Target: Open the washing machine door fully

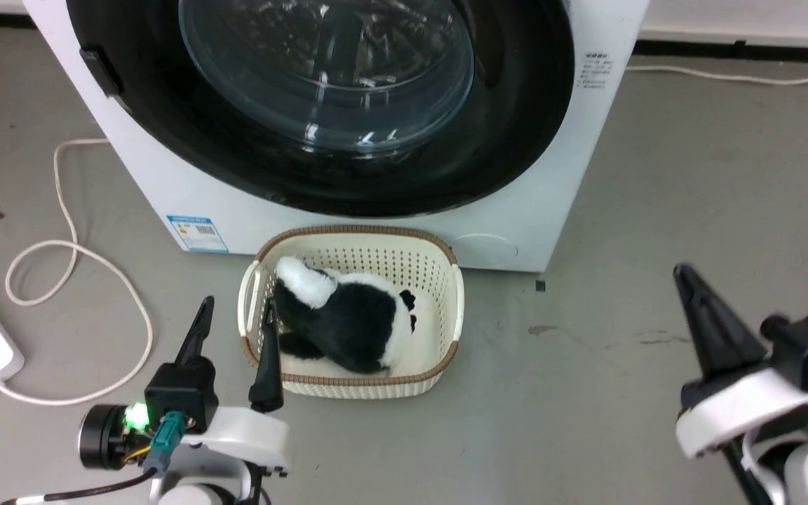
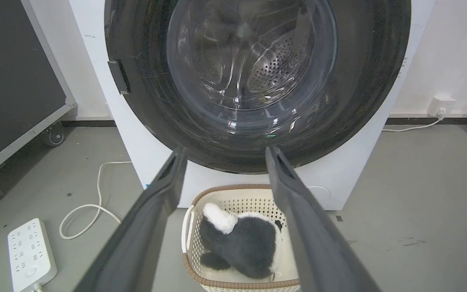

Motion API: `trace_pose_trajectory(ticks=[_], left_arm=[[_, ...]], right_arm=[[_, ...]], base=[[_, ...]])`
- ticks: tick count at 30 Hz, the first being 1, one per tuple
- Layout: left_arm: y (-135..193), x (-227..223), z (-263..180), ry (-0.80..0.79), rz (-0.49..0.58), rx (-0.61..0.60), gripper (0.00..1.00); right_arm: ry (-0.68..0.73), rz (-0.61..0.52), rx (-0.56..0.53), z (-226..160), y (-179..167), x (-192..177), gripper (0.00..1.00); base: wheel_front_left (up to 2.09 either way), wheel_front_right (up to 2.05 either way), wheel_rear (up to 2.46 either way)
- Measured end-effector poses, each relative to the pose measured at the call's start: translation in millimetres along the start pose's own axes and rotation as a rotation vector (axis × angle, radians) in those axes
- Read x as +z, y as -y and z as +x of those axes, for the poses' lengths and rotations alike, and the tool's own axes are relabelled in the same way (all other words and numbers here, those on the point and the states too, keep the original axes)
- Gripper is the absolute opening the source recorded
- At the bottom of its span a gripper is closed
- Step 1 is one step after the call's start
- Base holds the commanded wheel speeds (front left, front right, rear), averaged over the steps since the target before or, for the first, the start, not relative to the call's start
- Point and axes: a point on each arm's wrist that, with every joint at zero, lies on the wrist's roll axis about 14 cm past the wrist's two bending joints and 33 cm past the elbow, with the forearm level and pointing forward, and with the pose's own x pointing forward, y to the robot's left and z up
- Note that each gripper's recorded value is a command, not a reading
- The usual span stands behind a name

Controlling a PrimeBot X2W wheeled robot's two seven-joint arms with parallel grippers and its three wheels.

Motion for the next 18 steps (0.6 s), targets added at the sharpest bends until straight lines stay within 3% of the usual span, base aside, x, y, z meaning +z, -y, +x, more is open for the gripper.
trace_pose_trajectory(ticks=[10,18], left_arm=[[-1,-1,13,0.015,0.000,0.014,1.00],[-3,-8,21,0.012,-0.002,0.030,1.00]], right_arm=[[0.071,0.051,0.015,45,7,29,0.00],[0.050,0.175,0.018,80,10,29,0.00]], base=[[0.00,0.00,0.00],[0.00,0.00,0.00]])
